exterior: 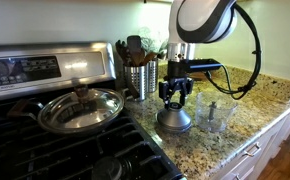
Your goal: Assemble the food processor
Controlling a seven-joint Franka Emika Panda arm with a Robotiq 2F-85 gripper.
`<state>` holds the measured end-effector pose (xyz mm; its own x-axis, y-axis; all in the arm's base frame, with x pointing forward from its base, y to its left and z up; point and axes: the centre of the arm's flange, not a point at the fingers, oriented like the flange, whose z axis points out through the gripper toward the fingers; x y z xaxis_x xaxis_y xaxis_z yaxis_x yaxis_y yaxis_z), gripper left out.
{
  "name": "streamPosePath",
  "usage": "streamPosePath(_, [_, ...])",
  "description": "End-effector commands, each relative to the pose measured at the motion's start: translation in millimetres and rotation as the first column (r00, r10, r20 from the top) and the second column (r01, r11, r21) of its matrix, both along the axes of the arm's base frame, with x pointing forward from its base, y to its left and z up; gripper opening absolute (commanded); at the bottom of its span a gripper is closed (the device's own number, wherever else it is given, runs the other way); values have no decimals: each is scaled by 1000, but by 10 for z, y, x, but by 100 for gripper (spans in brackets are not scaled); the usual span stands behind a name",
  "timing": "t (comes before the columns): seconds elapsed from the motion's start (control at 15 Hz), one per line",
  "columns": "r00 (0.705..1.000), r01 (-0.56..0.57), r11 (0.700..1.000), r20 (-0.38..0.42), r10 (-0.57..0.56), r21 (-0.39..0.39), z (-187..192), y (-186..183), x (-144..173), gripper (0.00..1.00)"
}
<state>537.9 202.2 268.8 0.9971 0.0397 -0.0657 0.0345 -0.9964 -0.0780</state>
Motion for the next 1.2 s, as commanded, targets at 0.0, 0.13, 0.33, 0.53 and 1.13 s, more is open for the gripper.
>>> streamPosePath(0.0, [1000,-21,1000,-9,21,-6,-4,-9,-30,60])
streamPosePath(0.13, [1000,-22,1000,-6,22,-3,12,0,-21,56])
streamPosePath(0.33, [1000,-24,1000,-9,24,-1,12,17,-35,35])
streamPosePath(0.53, [1000,-22,1000,-5,22,-1,100,35,-66,35])
streamPosePath(1.13, [997,-49,999,55,49,-7,763,124,-187,35])
